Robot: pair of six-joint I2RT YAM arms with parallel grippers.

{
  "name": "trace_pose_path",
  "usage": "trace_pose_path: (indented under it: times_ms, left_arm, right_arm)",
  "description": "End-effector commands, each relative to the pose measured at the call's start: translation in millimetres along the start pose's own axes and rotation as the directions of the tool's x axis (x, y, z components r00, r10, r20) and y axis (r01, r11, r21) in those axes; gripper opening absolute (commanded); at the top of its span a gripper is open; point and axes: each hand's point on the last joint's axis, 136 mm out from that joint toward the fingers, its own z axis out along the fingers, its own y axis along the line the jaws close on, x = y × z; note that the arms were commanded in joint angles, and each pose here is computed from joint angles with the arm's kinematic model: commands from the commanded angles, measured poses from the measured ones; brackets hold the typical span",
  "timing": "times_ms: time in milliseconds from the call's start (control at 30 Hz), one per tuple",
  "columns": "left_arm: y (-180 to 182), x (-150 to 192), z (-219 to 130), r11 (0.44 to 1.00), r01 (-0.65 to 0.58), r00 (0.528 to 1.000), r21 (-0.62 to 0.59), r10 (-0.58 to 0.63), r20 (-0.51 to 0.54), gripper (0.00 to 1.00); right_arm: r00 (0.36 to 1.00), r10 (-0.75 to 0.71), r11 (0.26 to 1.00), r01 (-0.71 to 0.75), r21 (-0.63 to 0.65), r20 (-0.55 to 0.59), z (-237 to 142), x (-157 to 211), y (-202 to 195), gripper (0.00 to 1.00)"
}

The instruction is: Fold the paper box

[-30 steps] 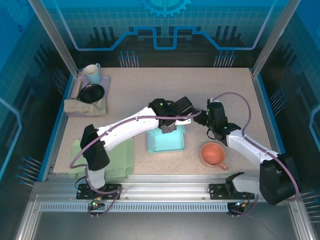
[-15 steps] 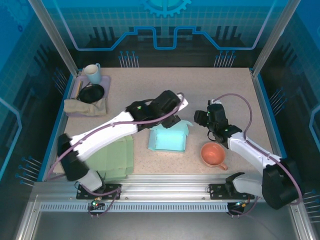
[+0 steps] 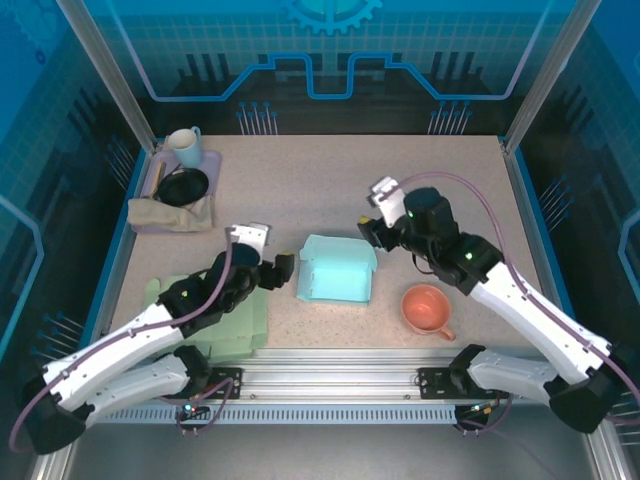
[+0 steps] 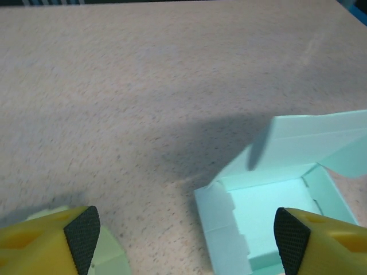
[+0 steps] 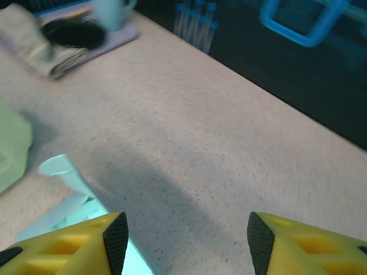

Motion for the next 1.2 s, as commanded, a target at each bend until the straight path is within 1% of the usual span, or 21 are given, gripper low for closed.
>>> trace_pose_path:
  times_ms: [0,67,233,300,400,467,600,733,833,867,933,967,1033,1100,1167]
  left_arm:
    - [8,-4,-1,0.974,0.22,0.971,0.047,-0.224,0.085,0.81]
    - [12,8,3,0.961,0.267,0.96,0.066,-0.272,0.073,0.79]
    - [16,35,22,0.938,0.34,0.94,0.075,-0.34,-0.011,0.77]
    - [15,42,28,0.929,0.361,0.933,0.084,-0.358,-0.042,0.76]
    - [17,49,35,0.924,0.373,0.927,0.08,-0.37,-0.057,0.76]
    - [18,52,37,0.923,0.376,0.926,0.079,-0.372,-0.064,0.76]
    - [17,56,42,0.921,0.382,0.923,0.079,-0.377,-0.079,0.76]
    - [11,62,49,0.914,0.394,0.917,0.094,-0.384,-0.108,0.76]
    - [8,67,54,0.912,0.397,0.915,0.104,-0.384,-0.126,0.76]
    - [8,69,55,0.911,0.399,0.914,0.105,-0.385,-0.13,0.75]
    - [8,72,57,0.912,0.398,0.913,0.103,-0.383,-0.138,0.75]
    - [8,73,58,0.912,0.398,0.913,0.1,-0.383,-0.14,0.75]
    - [8,76,60,0.911,0.401,0.911,0.093,-0.385,-0.149,0.75]
    - [7,81,64,0.91,0.406,0.906,0.088,-0.388,-0.167,0.74]
    - [7,87,69,0.907,0.415,0.899,0.072,-0.396,-0.188,0.73]
  right_arm:
    - [0.915,-0.37,0.904,0.315,-0.287,-0.16,8,40,48,0.59]
    - [0.887,-0.419,0.881,0.347,-0.322,-0.191,14,42,54,0.59]
    - [0.847,-0.499,0.827,0.399,-0.397,-0.187,36,53,69,0.59]
    - [0.831,-0.521,0.815,0.416,-0.403,-0.195,45,57,69,0.59]
    - [0.796,-0.565,0.794,0.451,-0.407,-0.22,57,66,66,0.59]
    - [0.773,-0.59,0.779,0.469,-0.415,-0.233,63,70,64,0.57]
    - [0.75,-0.616,0.757,0.481,-0.442,-0.24,69,74,61,0.54]
    - [0.733,-0.633,0.733,0.462,-0.499,-0.251,73,84,61,0.44]
    - [0.725,-0.63,0.733,0.437,-0.521,-0.279,79,94,57,0.35]
    - [0.724,-0.627,0.738,0.433,-0.518,-0.288,80,95,54,0.34]
    - [0.722,-0.622,0.745,0.426,-0.514,-0.304,83,98,50,0.25]
    - [0.725,-0.617,0.75,0.424,-0.507,-0.307,84,97,48,0.25]
    - [0.73,-0.611,0.757,0.424,-0.498,-0.307,85,97,45,0.18]
    - [0.734,-0.609,0.76,0.43,-0.488,-0.3,85,96,43,0.17]
    - [0.734,-0.611,0.76,0.439,-0.479,-0.295,84,96,42,0.11]
